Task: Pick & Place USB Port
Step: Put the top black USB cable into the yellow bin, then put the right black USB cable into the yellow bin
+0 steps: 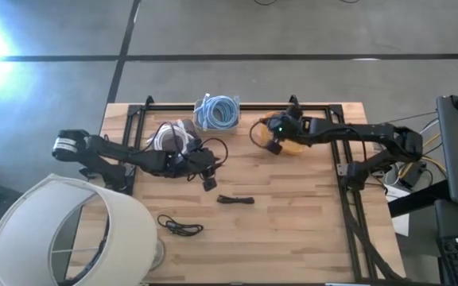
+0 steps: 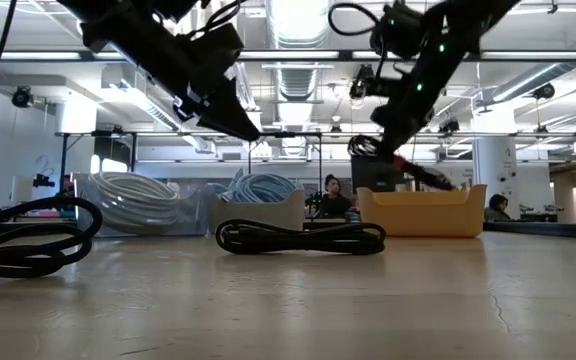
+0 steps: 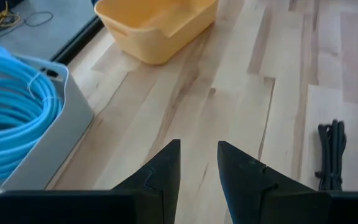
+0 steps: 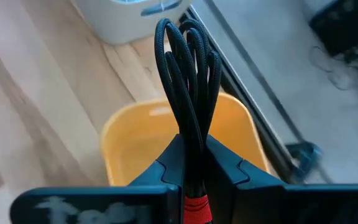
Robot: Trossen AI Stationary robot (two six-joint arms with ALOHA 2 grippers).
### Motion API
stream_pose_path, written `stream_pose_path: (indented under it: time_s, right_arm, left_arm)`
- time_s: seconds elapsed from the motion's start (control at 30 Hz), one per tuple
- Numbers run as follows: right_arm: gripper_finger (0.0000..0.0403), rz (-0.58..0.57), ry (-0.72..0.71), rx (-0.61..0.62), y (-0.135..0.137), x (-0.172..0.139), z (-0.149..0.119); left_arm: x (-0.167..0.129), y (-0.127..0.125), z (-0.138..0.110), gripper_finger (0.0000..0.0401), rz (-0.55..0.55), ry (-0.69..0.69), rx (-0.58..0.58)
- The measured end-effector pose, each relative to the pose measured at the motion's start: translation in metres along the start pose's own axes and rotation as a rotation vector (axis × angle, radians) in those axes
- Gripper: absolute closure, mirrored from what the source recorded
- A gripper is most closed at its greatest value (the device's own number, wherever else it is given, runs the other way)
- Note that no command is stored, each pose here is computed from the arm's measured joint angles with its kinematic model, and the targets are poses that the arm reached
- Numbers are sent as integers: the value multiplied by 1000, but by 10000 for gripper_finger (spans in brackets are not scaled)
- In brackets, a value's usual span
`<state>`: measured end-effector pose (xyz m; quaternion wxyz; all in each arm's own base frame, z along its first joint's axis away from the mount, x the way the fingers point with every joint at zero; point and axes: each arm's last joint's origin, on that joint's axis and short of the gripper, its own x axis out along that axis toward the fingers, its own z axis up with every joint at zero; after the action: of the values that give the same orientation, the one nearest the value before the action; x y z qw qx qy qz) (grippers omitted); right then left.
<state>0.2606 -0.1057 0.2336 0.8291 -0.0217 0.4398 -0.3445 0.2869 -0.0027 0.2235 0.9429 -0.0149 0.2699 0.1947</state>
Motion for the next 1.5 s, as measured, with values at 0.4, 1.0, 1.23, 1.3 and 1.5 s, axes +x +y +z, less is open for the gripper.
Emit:
stream_pose_path:
  time_s: [0.4,1.0,1.23,1.3,1.5]
  right_arm:
    - [368,12,47,21,-10,44,-28]
    - [250,-9,98,-14,-11,42,-22]
    - [223,18,84,-11,-4,25,-6]
    - [218,40,81,-32,3,18,-1]
    - [213,169,42,-121,39,-6,5]
  left_arm:
    - [0,0,1,291,-2,-11,0]
    - [0,-1,1,291,-44,-2,-9]
    - [0,-2,-1,291,-69,12,-14]
    - [0,-3,-2,291,-105,22,-13]
    - [1,-6,-19,291,-162,76,-51]
